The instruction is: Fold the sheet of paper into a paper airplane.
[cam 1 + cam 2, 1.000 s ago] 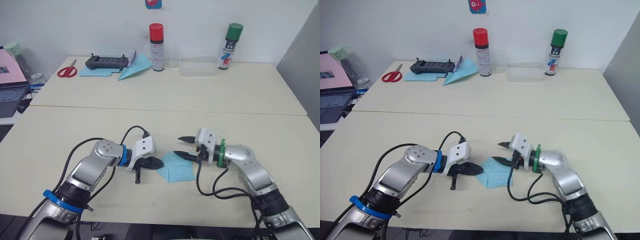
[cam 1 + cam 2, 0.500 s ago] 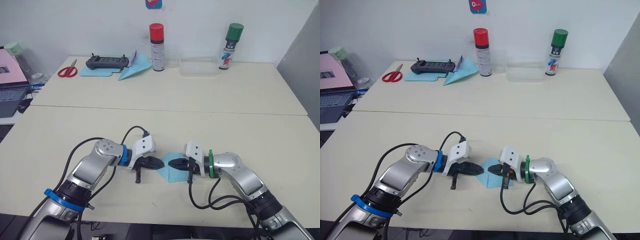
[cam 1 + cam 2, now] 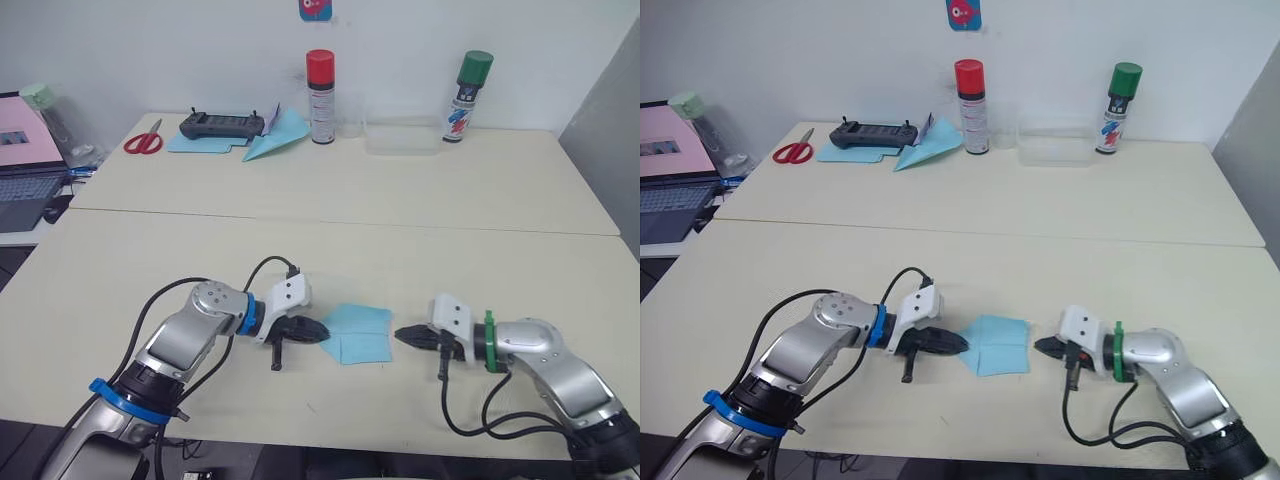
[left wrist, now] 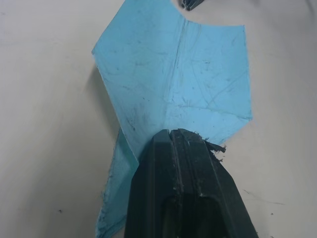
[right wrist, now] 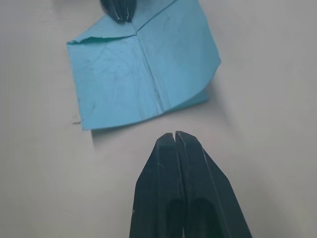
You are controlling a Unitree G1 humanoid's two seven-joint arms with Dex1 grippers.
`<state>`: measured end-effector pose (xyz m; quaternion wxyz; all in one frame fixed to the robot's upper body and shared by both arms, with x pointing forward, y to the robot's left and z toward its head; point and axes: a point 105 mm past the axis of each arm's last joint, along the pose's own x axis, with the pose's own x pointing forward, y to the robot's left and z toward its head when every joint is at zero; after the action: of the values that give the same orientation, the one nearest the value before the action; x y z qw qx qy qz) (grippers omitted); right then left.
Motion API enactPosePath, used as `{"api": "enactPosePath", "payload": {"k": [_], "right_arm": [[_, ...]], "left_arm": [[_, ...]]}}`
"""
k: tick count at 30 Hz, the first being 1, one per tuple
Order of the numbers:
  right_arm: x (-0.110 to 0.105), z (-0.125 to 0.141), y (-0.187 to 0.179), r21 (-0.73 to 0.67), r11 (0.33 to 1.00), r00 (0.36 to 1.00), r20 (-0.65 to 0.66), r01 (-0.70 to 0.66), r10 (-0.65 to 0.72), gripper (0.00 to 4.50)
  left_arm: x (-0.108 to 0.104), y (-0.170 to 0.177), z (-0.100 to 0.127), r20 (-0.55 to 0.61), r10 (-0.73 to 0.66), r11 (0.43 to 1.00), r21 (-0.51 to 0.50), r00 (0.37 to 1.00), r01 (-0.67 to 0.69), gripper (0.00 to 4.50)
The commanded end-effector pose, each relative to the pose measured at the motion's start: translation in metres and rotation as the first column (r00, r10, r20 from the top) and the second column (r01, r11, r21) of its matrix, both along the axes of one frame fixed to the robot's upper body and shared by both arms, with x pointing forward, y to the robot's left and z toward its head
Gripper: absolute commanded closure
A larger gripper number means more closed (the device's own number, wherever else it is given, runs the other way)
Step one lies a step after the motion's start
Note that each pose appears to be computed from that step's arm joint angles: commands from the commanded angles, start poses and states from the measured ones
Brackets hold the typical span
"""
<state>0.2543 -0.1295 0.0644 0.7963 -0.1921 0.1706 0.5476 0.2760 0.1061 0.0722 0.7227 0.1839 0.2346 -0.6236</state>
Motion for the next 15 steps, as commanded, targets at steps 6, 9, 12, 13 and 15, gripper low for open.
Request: {"api": "enactPosePath", "payload": {"k": [6, 9, 12, 13, 15], "right_arm": [[0.002, 0.046, 0.039, 0.208, 0.975, 0.997, 0.03, -0.08, 0.076, 4.47], [0.003, 0.04, 0.054, 0.209, 0.973, 0.996, 0.029, -0.094, 0.09, 4.47], [0.006, 0.013, 0.069, 0.116, 0.986, 0.993, 0.023, -0.119, 0.117, 4.47], [0.01, 0.003, 0.071, 0.084, 0.991, 0.994, 0.027, -0.104, 0.102, 4.47], [0.016, -0.011, 0.071, 0.047, 0.996, 0.997, 0.016, -0.081, 0.081, 4.47]], "left_arm": [[-0.002, 0.004, -0.01, -0.028, 0.003, 1.0, 0.03, 1.0, -0.002, 4.5], [-0.002, 0.004, -0.01, -0.03, 0.001, 1.0, 0.03, 1.0, 0.0, 4.5], [-0.001, 0.003, -0.007, -0.048, 0.015, 1.0, 0.008, 0.999, -0.014, 4.5], [0.0, 0.002, -0.006, -0.053, 0.02, 1.0, -0.002, 0.998, -0.02, 4.5], [0.0, 0.002, -0.002, -0.046, 0.017, 1.0, -0.007, 0.999, -0.017, 4.5]]}}
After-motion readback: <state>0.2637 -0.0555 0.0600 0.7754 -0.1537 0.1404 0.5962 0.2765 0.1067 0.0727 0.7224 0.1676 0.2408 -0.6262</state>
